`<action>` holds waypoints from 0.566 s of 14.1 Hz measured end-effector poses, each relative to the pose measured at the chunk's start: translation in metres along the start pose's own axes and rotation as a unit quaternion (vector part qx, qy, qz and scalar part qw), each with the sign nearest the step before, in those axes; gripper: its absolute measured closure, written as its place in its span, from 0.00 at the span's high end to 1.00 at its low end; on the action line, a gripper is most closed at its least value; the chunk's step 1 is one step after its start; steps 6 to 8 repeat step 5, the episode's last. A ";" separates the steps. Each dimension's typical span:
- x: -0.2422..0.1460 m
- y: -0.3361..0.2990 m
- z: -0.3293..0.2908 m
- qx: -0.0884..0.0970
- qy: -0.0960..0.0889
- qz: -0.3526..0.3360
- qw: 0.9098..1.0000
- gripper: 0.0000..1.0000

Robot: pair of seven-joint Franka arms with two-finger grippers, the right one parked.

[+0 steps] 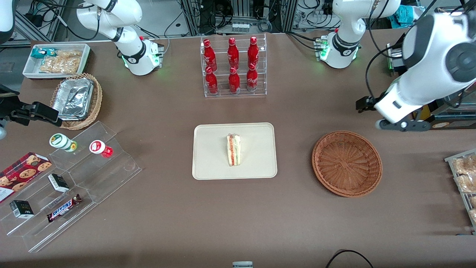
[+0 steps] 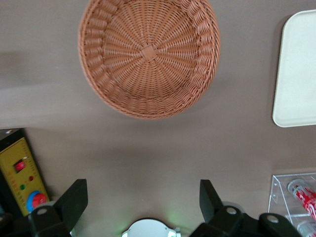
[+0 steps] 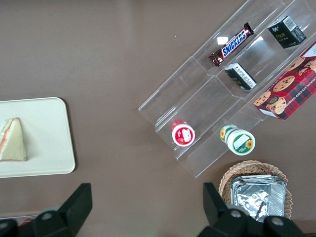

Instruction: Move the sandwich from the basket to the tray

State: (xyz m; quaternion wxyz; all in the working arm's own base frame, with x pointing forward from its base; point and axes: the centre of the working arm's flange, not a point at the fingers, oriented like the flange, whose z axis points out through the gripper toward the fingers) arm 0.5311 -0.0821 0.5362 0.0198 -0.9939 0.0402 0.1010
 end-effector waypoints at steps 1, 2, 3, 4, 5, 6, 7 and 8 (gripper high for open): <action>-0.003 -0.009 -0.014 -0.002 0.009 -0.006 1.000 1.00; -0.004 -0.018 -0.026 -0.004 0.020 -0.011 1.000 1.00; -0.005 -0.027 -0.036 -0.006 0.030 -0.018 0.999 1.00; -0.005 -0.037 -0.042 -0.008 0.037 -0.026 0.999 1.00; -0.005 -0.048 -0.046 -0.009 0.041 -0.029 0.999 1.00; -0.005 -0.048 -0.046 -0.009 0.041 -0.029 0.999 1.00; -0.005 -0.048 -0.046 -0.009 0.041 -0.029 0.999 1.00; -0.005 -0.048 -0.046 -0.009 0.041 -0.029 0.999 1.00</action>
